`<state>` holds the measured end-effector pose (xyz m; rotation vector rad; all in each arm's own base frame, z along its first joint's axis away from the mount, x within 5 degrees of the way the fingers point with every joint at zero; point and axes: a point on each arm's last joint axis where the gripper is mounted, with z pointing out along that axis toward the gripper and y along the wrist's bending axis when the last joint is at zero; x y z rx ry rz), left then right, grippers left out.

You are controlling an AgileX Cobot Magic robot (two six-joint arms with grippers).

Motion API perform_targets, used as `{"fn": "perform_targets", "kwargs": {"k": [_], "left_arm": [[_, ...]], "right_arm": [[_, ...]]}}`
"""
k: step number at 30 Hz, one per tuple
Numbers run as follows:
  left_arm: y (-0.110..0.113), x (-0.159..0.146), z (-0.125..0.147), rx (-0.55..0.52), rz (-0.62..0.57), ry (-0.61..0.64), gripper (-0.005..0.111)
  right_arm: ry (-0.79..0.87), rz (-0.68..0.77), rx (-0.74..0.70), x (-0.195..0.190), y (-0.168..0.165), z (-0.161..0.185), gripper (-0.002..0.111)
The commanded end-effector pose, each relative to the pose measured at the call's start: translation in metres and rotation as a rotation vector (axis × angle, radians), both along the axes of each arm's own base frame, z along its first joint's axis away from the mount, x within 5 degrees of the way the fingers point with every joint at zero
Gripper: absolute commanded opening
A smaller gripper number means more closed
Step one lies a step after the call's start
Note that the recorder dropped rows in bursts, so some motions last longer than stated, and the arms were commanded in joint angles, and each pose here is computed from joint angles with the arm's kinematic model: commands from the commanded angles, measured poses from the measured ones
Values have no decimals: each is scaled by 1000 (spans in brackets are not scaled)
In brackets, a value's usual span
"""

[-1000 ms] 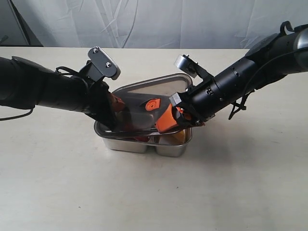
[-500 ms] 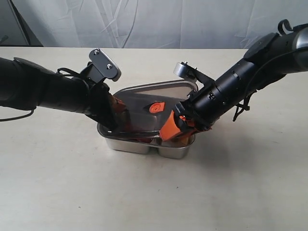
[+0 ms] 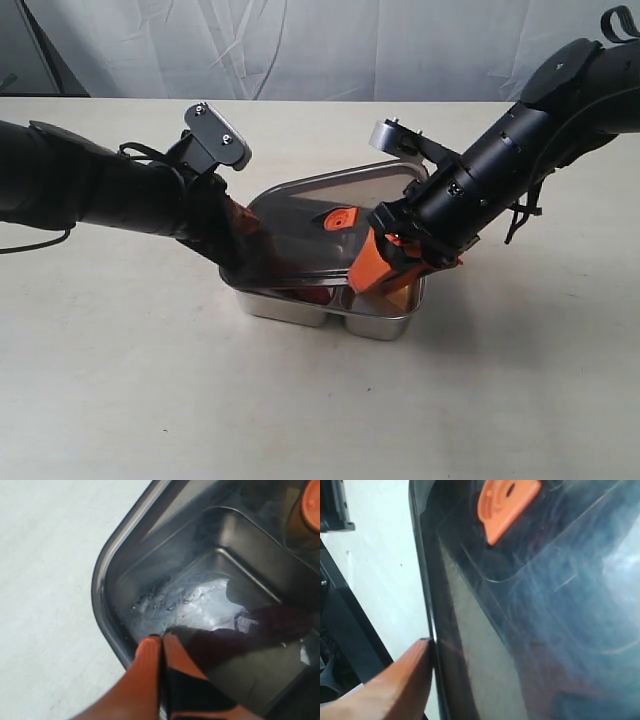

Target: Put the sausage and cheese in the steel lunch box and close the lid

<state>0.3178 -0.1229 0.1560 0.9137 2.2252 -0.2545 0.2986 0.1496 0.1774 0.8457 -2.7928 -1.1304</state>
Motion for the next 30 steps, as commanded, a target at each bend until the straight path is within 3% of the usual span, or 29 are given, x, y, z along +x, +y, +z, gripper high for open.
{"fn": "perform_targets", "kwargs": {"k": [1, 8, 30], "left_arm": [[1, -5, -18, 56, -27, 40, 0], [1, -5, -18, 58, -26, 39, 0], [2, -5, -18, 66, -17, 35, 0]], "right_arm": [[47, 36, -73, -6, -10, 0, 49], [139, 11, -103, -10, -11, 0, 49], [151, 15, -201, -12, -19, -4, 49]]}}
